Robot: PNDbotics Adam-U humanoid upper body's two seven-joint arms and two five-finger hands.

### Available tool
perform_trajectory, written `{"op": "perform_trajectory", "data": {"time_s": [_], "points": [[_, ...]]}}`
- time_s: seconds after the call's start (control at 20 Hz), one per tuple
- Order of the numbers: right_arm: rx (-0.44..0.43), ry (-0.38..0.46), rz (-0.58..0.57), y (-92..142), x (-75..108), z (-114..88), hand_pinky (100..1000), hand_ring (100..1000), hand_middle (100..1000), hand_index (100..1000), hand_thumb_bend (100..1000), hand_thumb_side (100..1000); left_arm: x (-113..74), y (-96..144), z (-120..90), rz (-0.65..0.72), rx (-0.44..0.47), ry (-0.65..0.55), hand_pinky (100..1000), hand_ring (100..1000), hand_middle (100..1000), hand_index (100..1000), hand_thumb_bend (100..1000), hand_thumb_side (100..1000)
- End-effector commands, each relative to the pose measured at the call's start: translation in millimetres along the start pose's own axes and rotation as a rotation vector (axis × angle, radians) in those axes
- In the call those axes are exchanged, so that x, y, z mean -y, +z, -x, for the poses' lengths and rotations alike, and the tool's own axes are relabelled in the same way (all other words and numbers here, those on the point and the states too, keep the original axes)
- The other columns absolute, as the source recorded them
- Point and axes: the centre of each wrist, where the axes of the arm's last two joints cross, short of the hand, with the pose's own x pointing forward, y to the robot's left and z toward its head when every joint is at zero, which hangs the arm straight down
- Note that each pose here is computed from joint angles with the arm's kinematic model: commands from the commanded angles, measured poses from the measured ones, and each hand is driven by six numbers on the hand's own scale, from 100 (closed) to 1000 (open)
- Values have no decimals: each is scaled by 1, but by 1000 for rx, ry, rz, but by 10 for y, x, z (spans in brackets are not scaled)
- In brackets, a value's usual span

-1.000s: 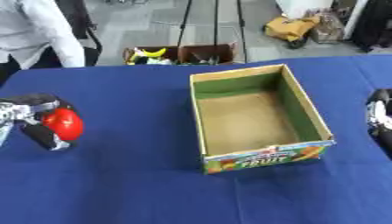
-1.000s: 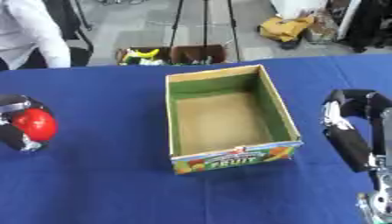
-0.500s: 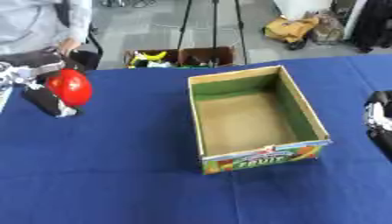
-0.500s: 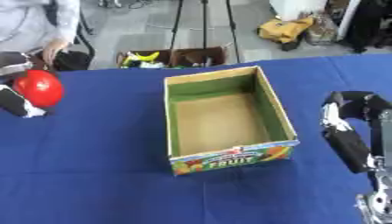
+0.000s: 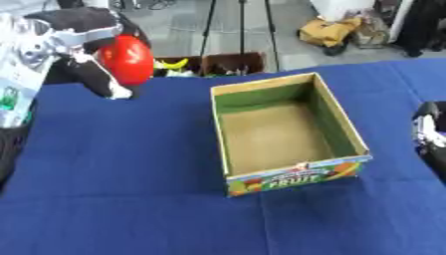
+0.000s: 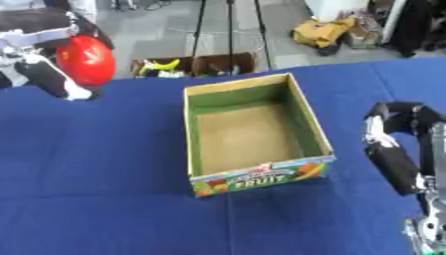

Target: Pick up objects on the table and place them in the box.

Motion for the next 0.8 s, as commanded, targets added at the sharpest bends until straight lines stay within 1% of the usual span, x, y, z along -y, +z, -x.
{"op": "perform_trajectory", "data": {"time_s": [0.05,0.2,0.25,0.3,0.5,0.65,0.8], "points": [[34,-8,-5,-23,31,-73,727,529,430,653,100,515,-143,-103,-180,-50,48,14,159,524,618,632,100,181],[37,-12,-11,-23,22,-80,727,529,430,653,100,515,-137,-269,-370,-86,86,71,146,511,603,618,100,195],[38,-13,-13,-24,18,-82,727,529,430,654,100,518,-132,-319,-437,-101,95,89,143,508,600,615,100,254],[39,-15,-15,-25,15,-86,727,529,430,653,100,515,-125,-365,-503,-114,104,103,141,506,597,615,100,198],[46,-22,-19,-32,3,-102,727,529,430,654,100,515,-64,-518,-738,-182,137,160,126,490,572,611,100,214],[51,-26,-20,-42,-3,-115,727,529,430,654,100,514,70,-623,-870,-224,153,214,119,482,561,607,100,228],[54,-30,-19,-48,-7,-123,727,529,429,653,100,514,228,-720,-970,-246,149,258,113,475,552,602,100,241]]}}
